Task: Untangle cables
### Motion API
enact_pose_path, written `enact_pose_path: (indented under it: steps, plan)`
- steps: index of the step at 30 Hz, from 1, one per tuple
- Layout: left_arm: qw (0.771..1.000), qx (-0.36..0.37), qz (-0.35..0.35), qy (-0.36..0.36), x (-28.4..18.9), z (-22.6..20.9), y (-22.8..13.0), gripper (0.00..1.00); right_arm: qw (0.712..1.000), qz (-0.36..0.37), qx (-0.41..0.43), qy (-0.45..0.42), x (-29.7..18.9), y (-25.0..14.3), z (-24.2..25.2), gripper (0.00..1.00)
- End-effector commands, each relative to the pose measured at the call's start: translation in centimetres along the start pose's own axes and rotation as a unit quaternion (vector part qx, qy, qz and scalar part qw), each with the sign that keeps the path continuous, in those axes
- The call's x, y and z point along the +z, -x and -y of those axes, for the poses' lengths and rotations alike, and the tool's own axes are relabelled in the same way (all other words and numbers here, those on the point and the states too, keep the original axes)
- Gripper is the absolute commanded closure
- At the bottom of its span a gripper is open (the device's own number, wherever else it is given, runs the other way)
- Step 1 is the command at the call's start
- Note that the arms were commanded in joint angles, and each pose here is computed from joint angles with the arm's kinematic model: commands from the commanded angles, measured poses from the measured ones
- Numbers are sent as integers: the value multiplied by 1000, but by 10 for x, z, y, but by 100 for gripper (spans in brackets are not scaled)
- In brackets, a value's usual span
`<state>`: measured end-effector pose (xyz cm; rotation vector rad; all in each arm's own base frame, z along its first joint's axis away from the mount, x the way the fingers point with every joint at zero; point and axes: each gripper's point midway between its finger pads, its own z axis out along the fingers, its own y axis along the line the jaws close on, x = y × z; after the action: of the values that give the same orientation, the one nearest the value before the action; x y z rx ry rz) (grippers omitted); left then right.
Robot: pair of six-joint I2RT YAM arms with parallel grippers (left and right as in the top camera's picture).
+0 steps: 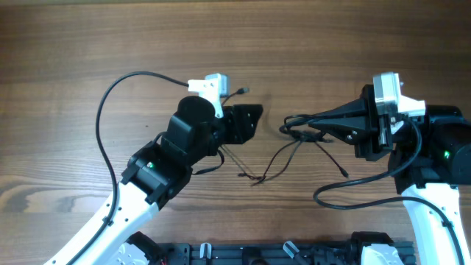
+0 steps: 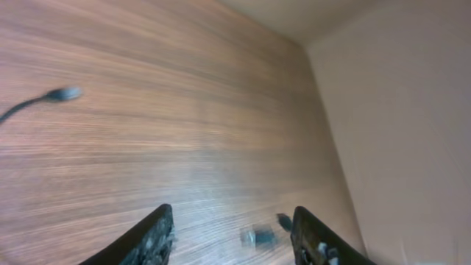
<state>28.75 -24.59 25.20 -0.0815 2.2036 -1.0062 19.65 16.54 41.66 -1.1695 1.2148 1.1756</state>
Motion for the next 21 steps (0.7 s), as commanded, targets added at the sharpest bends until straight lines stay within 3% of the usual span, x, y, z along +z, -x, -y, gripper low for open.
enact_pose_path:
  steps: [1,2,4,5,6,10,13,18,21]
  plan:
    - [994,-83,42,51,1,-22,11,52,1000,0,-10,1,0,5,-2,96]
    - [994,-87,41,50,1,-21,11,51,1000,0,-10,1,0,5,-2,96]
    - [995,-86,27,38,1,-16,7,24,1000,0,-10,1,0,5,-2,96]
    - [998,-64,17,21,1,-9,5,8,1000,0,-10,1,0,5,-2,96]
    - [1000,-15,7,-11,-1,4,4,0,1000,0,-10,1,0,5,-2,96]
    - [985,127,10,-114,-21,49,5,0,1000,0,-9,1,0,5,-2,96]
    - [957,226,19,-180,-43,75,1,0,1000,7,-3,-6,0,7,1,96]
    - [942,259,28,-210,-55,88,0,0,998,38,40,-31,0,17,10,96]
    - [918,296,25,-262,-64,105,-7,0,992,68,88,-52,-2,26,19,96]
